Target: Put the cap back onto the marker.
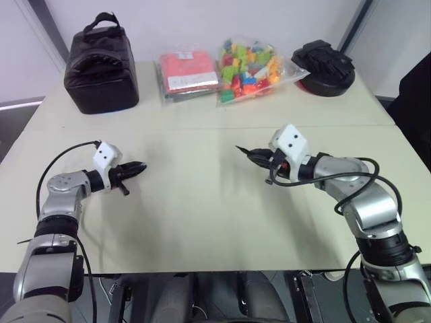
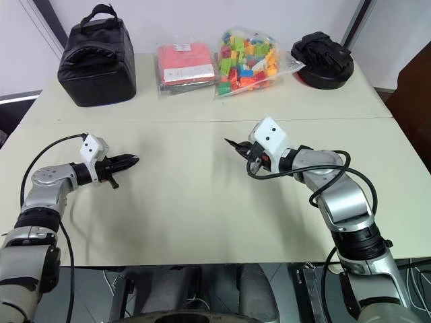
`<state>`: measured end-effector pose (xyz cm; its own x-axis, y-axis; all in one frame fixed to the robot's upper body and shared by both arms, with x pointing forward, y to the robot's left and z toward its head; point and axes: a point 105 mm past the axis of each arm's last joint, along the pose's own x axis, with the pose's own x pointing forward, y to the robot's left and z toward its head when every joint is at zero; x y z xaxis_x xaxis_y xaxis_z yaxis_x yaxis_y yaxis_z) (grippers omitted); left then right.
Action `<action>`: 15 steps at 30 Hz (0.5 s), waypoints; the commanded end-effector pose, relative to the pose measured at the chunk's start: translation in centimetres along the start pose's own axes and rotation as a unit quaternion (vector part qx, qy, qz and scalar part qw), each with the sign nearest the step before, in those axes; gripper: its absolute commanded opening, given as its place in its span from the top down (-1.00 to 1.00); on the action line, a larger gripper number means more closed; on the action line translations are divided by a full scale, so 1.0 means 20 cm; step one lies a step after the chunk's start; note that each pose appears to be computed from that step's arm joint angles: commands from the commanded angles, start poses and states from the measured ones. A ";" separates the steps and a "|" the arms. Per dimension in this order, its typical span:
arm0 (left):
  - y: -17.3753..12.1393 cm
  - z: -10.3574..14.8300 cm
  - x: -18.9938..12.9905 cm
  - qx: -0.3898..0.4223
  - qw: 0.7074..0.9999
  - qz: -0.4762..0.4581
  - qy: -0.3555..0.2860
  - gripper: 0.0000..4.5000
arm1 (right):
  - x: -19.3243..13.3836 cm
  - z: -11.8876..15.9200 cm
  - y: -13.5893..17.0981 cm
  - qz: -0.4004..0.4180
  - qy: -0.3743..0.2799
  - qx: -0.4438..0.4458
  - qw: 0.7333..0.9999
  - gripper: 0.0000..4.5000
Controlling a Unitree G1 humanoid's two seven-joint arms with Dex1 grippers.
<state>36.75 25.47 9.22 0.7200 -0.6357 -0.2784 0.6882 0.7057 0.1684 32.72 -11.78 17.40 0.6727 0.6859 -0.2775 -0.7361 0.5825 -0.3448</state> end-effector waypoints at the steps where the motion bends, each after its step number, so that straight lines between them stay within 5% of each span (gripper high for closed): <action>1: 0.02 0.00 -0.01 0.007 1.000 0.010 0.004 0.97 | -0.03 0.04 -0.03 -0.011 -0.017 -0.010 1.000 1.00; 15: -0.04 0.45 0.04 0.084 0.991 -0.064 -0.087 0.97 | -0.05 0.05 -0.09 -0.018 -0.013 -0.029 0.999 1.00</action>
<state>37.75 21.55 16.31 0.6295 -0.7603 -0.1600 0.7665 0.5741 0.2877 33.20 -12.93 17.50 0.6814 0.6718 -0.2906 -0.7278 0.5795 -0.3668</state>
